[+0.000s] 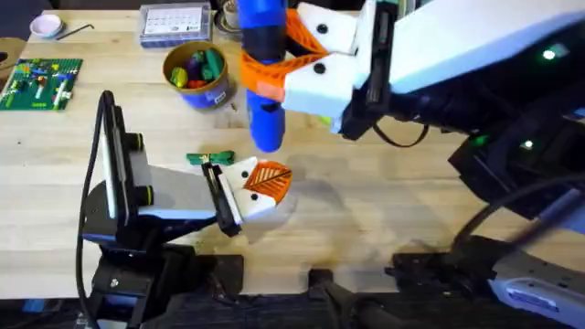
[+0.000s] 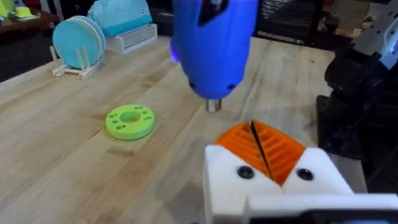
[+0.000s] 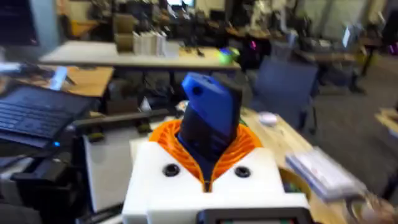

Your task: Pick up the gripper from the table and insert it into the empty holder that is missing its gripper. Then pick up a screw, insert it into the mounting hole, and use the screwdriver to tighten it. Finally, clean up the table by picking up the vegetable and placing it into the bucket.

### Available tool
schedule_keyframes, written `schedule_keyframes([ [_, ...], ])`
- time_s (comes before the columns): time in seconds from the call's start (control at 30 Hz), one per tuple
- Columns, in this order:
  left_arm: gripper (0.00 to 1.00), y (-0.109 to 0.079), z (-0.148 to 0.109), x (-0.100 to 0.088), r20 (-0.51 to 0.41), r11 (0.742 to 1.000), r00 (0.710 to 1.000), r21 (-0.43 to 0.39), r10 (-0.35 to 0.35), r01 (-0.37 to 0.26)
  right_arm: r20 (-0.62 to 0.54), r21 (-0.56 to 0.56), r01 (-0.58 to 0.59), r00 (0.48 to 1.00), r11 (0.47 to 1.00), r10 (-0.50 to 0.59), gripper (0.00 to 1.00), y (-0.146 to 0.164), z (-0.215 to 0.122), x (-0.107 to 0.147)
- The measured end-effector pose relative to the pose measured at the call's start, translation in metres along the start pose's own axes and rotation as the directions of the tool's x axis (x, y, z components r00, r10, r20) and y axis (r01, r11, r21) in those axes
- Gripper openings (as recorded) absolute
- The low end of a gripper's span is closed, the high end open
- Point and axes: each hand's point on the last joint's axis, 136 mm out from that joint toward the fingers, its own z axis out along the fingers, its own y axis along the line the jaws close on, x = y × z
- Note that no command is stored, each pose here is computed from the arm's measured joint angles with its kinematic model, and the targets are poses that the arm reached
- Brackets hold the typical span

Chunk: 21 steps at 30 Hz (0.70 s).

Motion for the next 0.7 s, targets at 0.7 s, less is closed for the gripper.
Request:
schedule_keyframes([
  [0.7,0.004,0.0,0.0,0.0,0.0,1.0,1.0,0.0,0.0,0.0,-0.353,0.854,-0.087,0.628,0.514,0.694,0.023,-0.152,-0.208,0.159],
])
